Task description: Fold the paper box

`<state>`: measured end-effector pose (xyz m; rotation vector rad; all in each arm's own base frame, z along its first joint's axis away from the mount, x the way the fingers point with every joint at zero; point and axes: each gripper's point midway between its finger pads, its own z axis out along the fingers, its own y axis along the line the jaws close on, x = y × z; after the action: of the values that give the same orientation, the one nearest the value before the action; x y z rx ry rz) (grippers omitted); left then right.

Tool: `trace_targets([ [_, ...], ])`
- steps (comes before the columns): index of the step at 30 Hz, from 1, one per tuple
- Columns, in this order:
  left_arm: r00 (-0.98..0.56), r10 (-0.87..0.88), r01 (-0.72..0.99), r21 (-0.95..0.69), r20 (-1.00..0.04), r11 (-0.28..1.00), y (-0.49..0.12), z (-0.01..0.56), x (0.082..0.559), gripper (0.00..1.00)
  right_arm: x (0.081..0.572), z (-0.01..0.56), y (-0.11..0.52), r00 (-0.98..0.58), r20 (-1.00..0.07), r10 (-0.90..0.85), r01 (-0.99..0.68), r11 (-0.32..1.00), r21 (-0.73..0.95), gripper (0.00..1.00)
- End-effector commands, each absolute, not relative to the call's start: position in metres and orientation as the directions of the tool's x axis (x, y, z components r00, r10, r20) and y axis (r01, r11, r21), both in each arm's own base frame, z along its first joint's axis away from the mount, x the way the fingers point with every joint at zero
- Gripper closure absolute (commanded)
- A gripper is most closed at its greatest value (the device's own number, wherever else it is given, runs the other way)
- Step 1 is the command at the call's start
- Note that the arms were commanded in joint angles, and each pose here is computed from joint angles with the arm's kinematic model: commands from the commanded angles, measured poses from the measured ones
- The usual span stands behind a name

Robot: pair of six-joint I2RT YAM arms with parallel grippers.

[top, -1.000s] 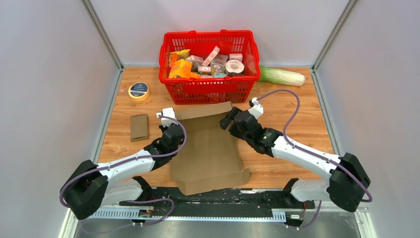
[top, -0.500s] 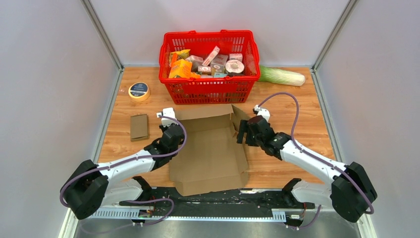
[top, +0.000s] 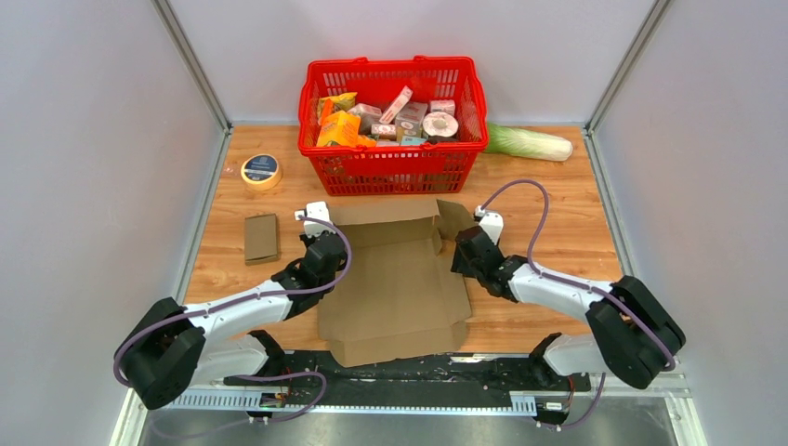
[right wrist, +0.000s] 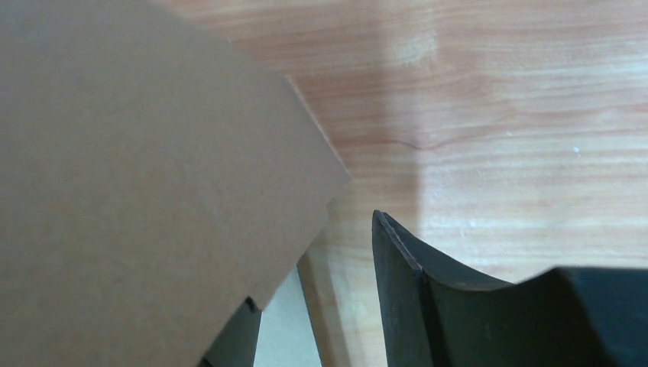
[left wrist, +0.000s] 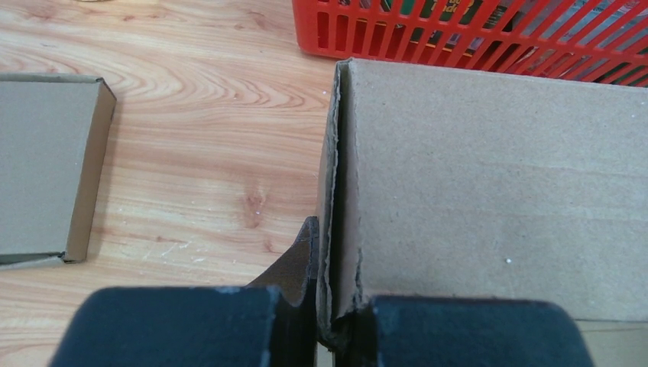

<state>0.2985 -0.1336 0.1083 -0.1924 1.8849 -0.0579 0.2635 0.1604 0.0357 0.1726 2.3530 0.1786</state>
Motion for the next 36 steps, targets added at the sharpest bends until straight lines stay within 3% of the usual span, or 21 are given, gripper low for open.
trace_targets([
  [1,-0.449,-0.116,-0.047,-0.107,-0.886,0.993,-0.141,0.067,0.279,1.0,0.284,0.035,0.175,-0.643,-0.746,0.175,0.03,0.979,0.204,0.47],
  [9,-0.45,-0.115,-0.045,-0.106,-0.886,0.993,-0.14,0.066,0.278,1.0,0.293,0.032,0.167,-0.573,-0.811,0.114,0.077,0.993,0.085,0.65],
  [13,-0.45,-0.115,-0.047,-0.105,-0.885,0.993,-0.14,0.064,0.278,1.0,0.291,0.029,0.165,-0.572,-0.807,0.146,0.115,0.989,0.098,0.78],
  [15,-0.45,-0.117,-0.05,-0.106,-0.885,0.993,-0.14,0.064,0.278,1.0,0.288,0.025,0.168,-0.578,-0.798,0.169,0.11,0.986,0.129,0.79],
  [23,-0.453,-0.122,-0.047,-0.113,-0.883,0.992,-0.142,0.063,0.279,1.0,0.288,0.038,0.161,-0.533,-0.835,0.135,0.095,0.99,0.099,0.62],
  [27,-0.456,-0.122,-0.042,-0.115,-0.882,0.992,-0.142,0.065,0.278,1.0,0.276,0.046,0.16,-0.578,-0.796,0.181,0.12,0.983,0.136,0.36],
  [30,-0.459,-0.119,-0.019,-0.124,-0.88,0.992,-0.145,0.069,0.276,1.0,0.264,0.053,0.16,-0.601,-0.778,0.183,0.087,0.983,0.165,0.35],
  [33,-0.441,-0.12,-0.003,-0.132,-0.89,0.991,-0.143,0.075,0.273,0.88,0.254,0.057,0.16,-0.612,-0.775,0.158,0.024,0.983,0.182,0.34],
  [36,-0.418,-0.106,0.016,-0.124,-0.902,0.992,-0.139,0.083,0.271,0.79,0.249,0.067,0.163,-0.605,-0.784,0.141,-0.058,0.974,0.22,0.21],
])
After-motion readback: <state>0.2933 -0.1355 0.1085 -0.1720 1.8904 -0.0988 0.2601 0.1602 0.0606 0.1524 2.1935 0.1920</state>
